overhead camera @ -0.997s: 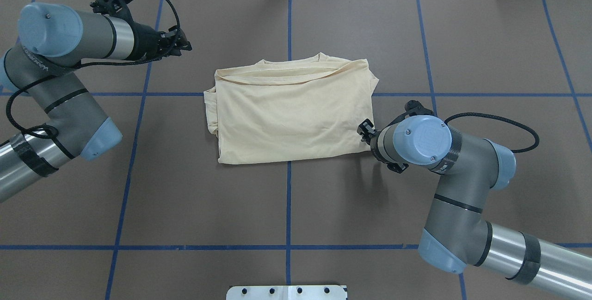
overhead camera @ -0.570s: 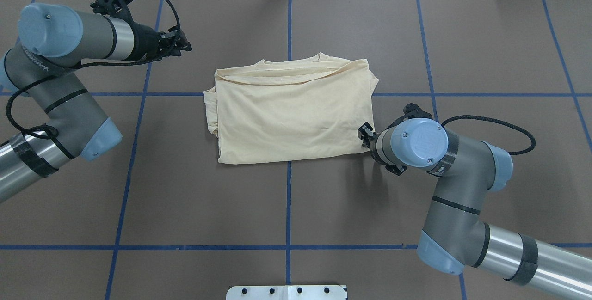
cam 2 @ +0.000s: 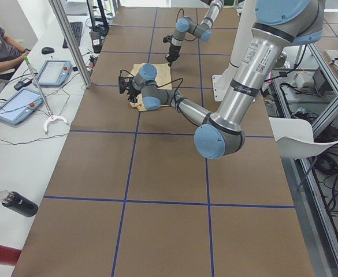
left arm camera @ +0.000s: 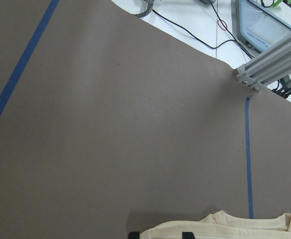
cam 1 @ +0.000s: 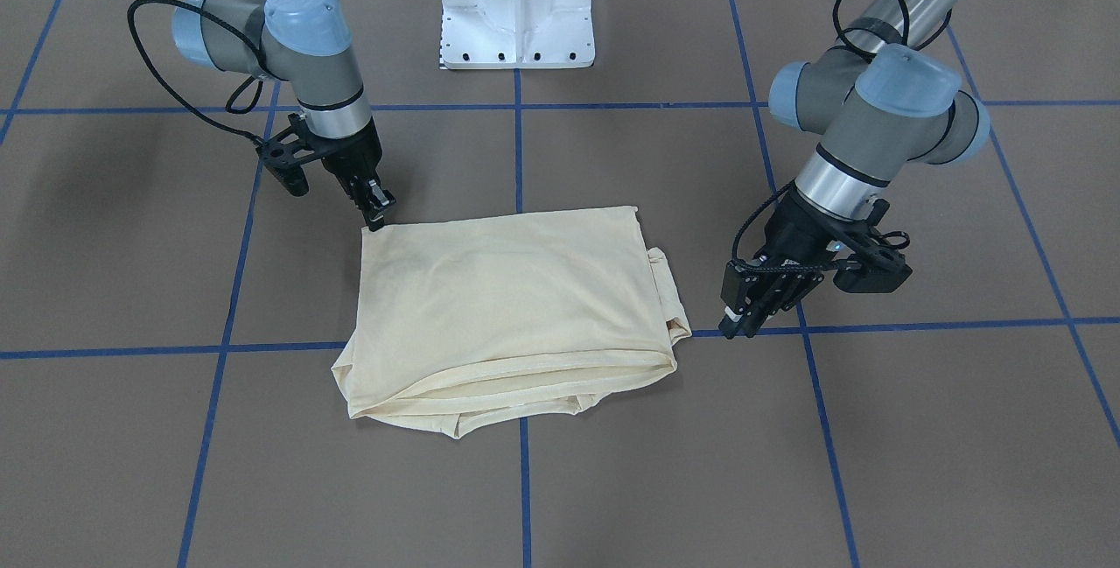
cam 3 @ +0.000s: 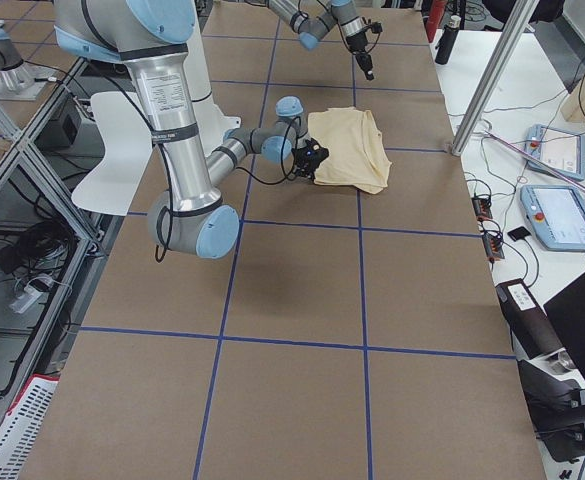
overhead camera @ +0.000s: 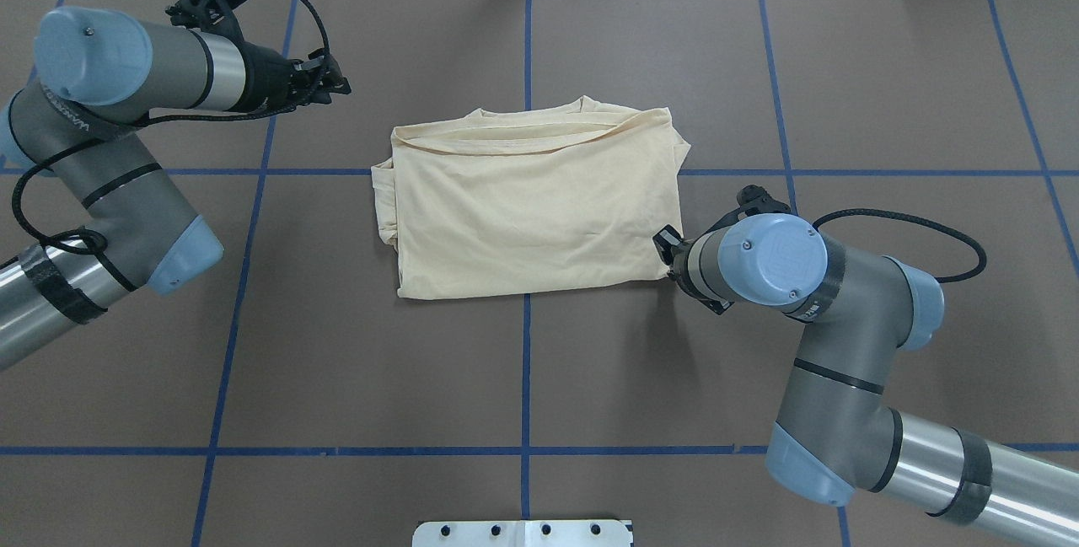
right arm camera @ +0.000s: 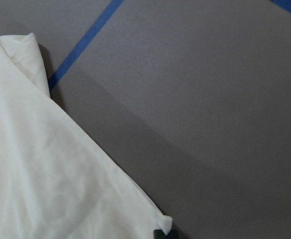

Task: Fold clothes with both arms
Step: 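Drag the folded shirt toward the robot with the right gripper, then move both grippers to opposite sides of the folded shirt and grasp edges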

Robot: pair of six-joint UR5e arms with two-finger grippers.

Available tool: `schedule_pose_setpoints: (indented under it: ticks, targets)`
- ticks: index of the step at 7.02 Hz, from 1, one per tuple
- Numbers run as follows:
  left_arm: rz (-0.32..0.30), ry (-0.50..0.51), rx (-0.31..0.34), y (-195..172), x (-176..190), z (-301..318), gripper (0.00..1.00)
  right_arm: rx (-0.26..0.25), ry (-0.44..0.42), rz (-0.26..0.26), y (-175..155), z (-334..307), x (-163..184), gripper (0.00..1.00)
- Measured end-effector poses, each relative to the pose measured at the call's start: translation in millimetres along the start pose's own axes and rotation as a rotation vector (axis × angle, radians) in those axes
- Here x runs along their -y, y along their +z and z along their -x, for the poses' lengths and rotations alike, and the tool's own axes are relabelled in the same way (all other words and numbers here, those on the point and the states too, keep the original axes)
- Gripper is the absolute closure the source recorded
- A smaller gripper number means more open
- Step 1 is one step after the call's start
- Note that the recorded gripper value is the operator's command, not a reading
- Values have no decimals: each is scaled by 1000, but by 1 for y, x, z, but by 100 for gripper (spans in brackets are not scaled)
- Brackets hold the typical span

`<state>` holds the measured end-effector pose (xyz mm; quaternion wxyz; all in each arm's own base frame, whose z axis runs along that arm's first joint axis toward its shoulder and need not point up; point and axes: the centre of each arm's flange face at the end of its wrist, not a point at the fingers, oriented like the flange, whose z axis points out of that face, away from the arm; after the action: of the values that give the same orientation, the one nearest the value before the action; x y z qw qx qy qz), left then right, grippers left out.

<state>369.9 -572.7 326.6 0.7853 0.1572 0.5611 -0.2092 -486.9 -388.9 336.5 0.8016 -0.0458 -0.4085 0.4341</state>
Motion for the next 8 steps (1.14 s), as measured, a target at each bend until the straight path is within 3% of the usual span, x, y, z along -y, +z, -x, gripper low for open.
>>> schedule_pose_setpoints:
  ticks: [2, 5, 6, 7, 8]
  targets:
    - [3, 1, -13, -5, -1, -6, 60, 13, -11, 33, -27, -19, -5, 100]
    - [34, -28, -69, -28, -12, -27, 57, -60, -35, 157, -62, -102, -64, 100]
    - [65, -47, -82, -33, -20, -31, 57, -101, -55, 196, -74, -135, -81, 82]
    - [95, -65, -92, -36, -32, -34, 55, -130, -77, 221, -85, -159, -89, 76]
    - [126, -93, -101, -37, -49, -38, 51, -143, -93, 239, -93, -171, -95, 1]
